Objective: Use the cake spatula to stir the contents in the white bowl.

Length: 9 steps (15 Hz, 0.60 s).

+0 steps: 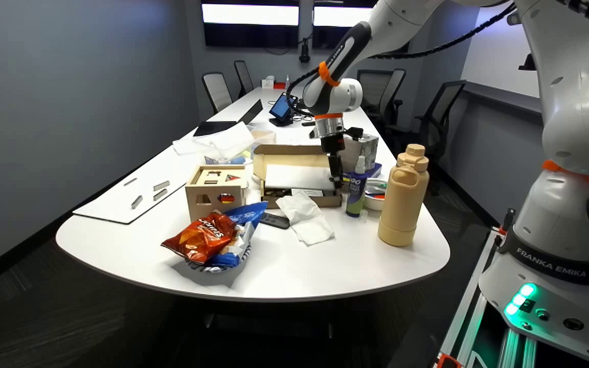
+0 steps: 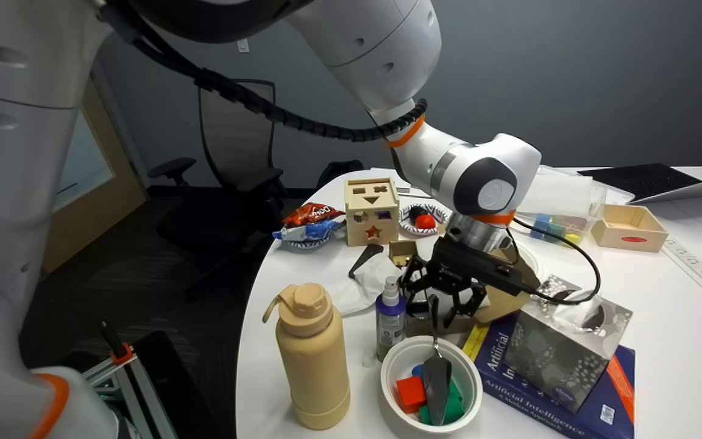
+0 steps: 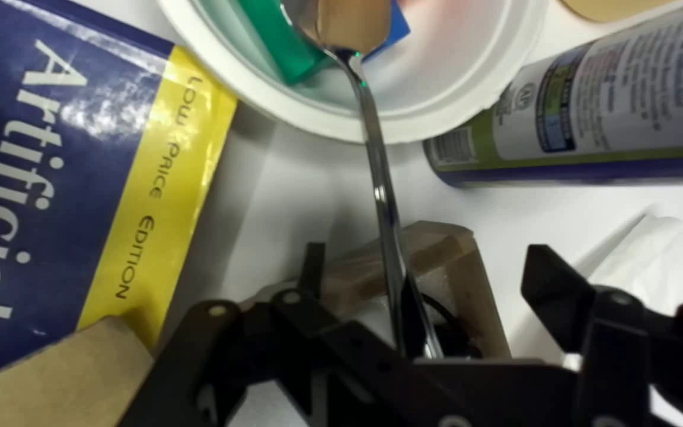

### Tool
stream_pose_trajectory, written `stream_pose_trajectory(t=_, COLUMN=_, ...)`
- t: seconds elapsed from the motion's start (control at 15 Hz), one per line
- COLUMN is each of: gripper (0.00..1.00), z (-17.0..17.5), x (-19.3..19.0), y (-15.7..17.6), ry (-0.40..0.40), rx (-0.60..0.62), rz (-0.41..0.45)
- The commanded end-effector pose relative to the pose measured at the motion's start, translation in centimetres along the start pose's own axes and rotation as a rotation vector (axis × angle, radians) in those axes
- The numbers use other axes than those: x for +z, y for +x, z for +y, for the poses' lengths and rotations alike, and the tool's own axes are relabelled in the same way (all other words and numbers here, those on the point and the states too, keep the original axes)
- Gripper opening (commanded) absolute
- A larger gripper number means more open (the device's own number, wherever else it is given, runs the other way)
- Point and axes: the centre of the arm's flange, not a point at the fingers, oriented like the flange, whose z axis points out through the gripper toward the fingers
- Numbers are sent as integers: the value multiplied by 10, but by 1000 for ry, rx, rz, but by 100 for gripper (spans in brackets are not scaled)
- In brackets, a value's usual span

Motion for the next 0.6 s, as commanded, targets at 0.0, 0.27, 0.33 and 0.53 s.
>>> stream_pose_trajectory(t=0.0, gripper=58, z=7, x=-3, y=5, ry=37, rx=-15, rz=9)
stream_pose_trajectory(t=0.27, gripper=59, z=9, x=-5, y=4, ry=38, rx=-10, rz=6)
stream_pose_trajectory(t=0.33, gripper=60, z=9, x=-5, y=3, ry=38, rx=-9, rz=6)
stream_pose_trajectory(t=0.53, gripper=60, z=9, x=-7, y=1, ry=35, rx=-6, rz=8)
